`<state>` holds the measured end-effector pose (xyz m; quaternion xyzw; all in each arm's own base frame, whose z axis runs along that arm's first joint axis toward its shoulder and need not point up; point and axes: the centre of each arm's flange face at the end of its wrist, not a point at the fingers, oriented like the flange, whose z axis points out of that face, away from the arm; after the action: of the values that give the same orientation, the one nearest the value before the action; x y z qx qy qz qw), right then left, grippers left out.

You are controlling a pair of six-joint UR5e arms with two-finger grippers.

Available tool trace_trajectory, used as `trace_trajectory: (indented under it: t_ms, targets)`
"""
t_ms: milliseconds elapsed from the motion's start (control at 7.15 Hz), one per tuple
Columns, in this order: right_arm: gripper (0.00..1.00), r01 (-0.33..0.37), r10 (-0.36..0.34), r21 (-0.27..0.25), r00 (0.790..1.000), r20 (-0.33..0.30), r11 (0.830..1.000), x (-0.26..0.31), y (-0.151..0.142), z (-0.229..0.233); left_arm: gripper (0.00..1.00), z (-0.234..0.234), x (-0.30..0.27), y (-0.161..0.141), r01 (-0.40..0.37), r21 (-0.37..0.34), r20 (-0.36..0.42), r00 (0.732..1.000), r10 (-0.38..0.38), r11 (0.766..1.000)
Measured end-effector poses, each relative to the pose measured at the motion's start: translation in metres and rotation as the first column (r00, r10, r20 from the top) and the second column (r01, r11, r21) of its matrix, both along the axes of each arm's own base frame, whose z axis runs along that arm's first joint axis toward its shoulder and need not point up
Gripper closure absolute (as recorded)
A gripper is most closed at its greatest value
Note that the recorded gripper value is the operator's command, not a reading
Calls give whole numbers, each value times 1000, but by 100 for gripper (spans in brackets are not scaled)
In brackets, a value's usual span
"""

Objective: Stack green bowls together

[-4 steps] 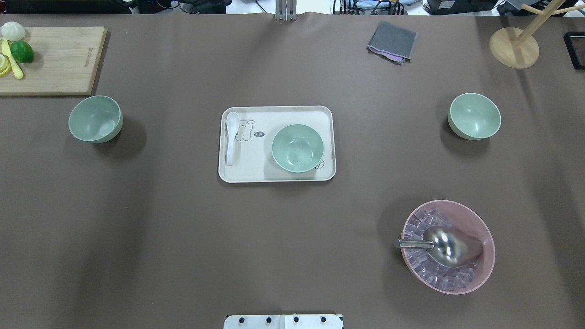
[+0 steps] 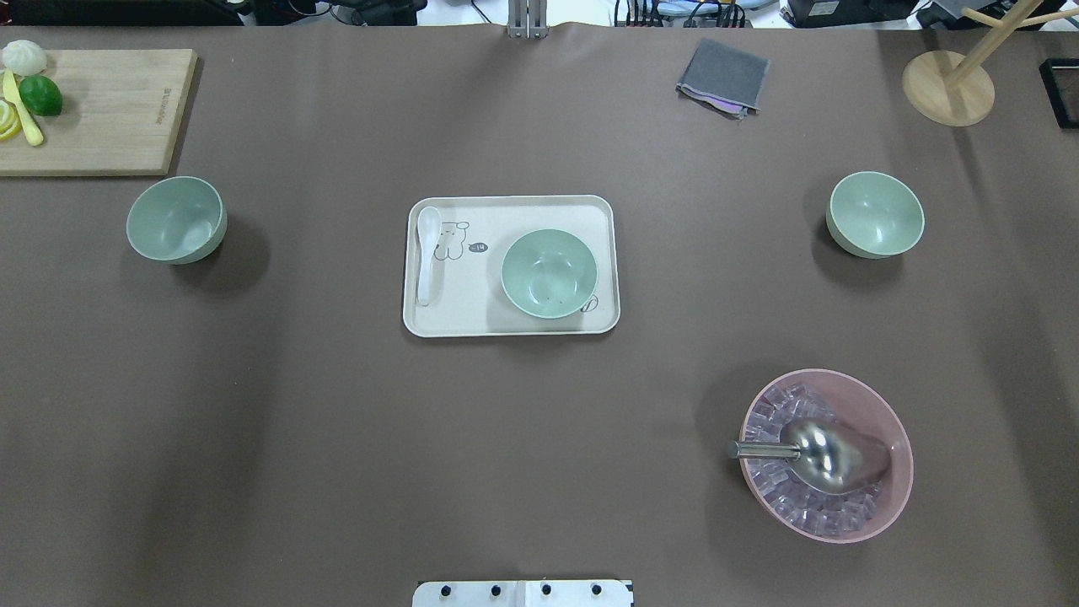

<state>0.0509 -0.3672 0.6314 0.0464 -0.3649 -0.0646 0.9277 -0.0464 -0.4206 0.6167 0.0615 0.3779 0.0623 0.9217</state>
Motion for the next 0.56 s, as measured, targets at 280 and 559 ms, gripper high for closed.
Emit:
trace_trajectory:
  t_ms: [280,559]
  targets:
    - [0,0,0,124,1000,3,992,-1,-8,-12,2,-14,0,-14,0,57,-2,1000,0,998]
    - [0,-8,6,214,1000,8,977,-1,-15,-22,2,-41,1,-39,4,213,-7,1000,-3,977]
